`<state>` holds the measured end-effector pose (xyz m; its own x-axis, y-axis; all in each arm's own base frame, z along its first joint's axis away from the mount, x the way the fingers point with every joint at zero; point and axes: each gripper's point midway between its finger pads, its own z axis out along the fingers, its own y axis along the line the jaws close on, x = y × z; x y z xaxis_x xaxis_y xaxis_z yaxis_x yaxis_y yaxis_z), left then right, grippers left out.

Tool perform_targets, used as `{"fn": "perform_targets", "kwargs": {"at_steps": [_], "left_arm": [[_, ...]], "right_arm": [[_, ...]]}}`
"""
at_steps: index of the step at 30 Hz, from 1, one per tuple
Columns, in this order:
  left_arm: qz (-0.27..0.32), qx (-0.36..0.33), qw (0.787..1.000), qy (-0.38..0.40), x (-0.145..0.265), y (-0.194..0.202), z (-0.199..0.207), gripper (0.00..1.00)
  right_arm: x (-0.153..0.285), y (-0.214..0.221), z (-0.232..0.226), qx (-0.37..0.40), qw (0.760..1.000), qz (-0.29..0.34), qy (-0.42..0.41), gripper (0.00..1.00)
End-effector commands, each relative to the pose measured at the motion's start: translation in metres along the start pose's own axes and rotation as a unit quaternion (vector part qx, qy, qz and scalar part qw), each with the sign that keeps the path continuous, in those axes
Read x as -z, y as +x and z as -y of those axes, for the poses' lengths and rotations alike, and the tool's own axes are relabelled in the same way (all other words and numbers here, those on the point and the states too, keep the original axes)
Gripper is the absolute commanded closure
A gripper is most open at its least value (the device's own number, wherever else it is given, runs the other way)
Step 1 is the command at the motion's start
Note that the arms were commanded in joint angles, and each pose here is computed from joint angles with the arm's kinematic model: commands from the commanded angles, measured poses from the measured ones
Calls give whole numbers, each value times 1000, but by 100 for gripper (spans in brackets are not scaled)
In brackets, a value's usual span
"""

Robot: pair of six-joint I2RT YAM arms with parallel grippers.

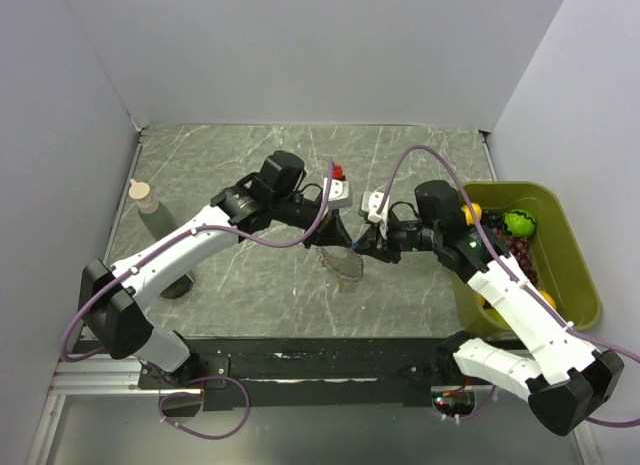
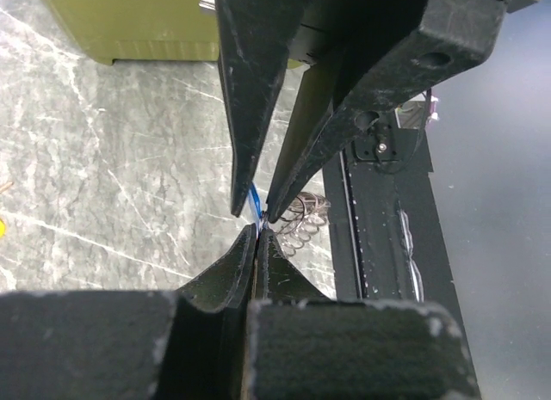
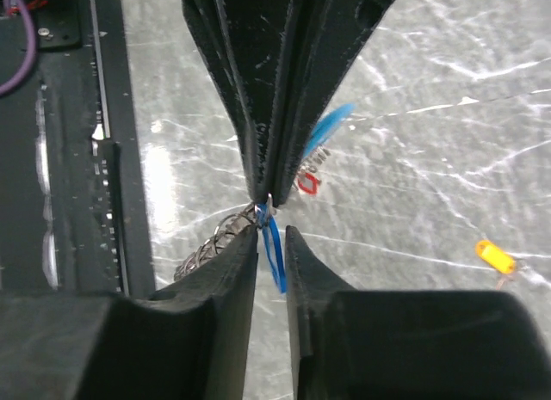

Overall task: Remove the keys from the keyring
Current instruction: Remove the key from the keyring.

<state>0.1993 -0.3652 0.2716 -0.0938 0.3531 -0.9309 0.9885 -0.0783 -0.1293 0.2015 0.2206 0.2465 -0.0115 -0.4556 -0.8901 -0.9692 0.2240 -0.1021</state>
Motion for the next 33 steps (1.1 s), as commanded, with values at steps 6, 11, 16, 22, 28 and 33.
{"fn": "perform_targets", "kwargs": {"at_steps": [6, 11, 16, 22, 28, 33], "left_arm": [[39, -33, 997, 56, 17, -29, 34, 99], [43, -35, 996, 63, 20, -31, 36, 99], [45, -36, 997, 59, 24, -32, 35, 99], [45, -33, 997, 58, 23, -31, 34, 99], [41, -27, 997, 60, 20, -26, 31, 99], [40, -26, 997, 60, 19, -25, 31, 99]], "right_arm": [[2, -3, 8, 43, 999, 12, 14, 77], [2, -2, 1, 47, 999, 12, -4, 98], [7, -4, 1, 62, 998, 11, 2, 100], [21, -20, 19, 74, 994, 28, 70, 100], [33, -40, 17, 86, 992, 47, 81, 100], [43, -47, 20, 102, 988, 51, 101, 100]]}}
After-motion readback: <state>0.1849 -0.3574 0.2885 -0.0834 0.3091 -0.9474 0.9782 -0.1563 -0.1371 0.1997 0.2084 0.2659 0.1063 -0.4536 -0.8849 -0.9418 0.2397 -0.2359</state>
